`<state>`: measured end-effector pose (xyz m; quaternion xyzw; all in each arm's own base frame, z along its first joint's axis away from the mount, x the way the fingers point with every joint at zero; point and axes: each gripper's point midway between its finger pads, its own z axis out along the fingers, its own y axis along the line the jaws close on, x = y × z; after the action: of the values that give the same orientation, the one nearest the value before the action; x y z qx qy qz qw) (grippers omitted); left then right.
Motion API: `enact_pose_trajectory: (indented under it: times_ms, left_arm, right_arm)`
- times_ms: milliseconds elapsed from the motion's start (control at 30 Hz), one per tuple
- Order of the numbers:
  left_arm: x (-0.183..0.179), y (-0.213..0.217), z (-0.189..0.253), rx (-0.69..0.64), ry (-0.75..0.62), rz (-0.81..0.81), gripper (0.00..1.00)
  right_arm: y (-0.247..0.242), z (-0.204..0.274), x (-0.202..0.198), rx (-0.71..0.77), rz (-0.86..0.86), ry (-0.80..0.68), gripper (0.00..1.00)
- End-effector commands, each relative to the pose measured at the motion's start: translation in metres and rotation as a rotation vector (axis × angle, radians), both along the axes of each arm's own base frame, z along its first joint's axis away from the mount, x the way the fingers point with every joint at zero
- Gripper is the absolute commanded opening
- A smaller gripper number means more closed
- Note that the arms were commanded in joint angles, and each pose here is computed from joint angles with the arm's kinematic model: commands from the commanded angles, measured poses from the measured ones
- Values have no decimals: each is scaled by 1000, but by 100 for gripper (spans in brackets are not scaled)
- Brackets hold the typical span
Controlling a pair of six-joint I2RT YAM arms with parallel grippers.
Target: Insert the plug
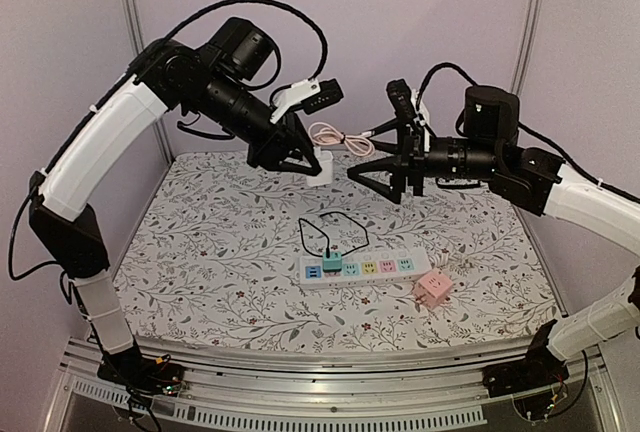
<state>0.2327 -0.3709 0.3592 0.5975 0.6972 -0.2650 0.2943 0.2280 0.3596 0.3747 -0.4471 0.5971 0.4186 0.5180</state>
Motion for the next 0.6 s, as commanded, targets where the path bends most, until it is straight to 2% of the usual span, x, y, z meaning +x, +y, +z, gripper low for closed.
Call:
enact_pose_trajectory:
  times_ms: [0,367,567]
  left_arm:
    - [-22,-7,-10,34,34,-89,0]
    - [-22,-12,-2,6,33,-86,0]
    - [-23,-13,-11,28,45,-87,0]
  right_arm:
    - [20,-8,-2,-44,102,46,91]
    - [43,-22,-14,-47,289,85,51]
    - [44,-18,-13,-37,283,78,45]
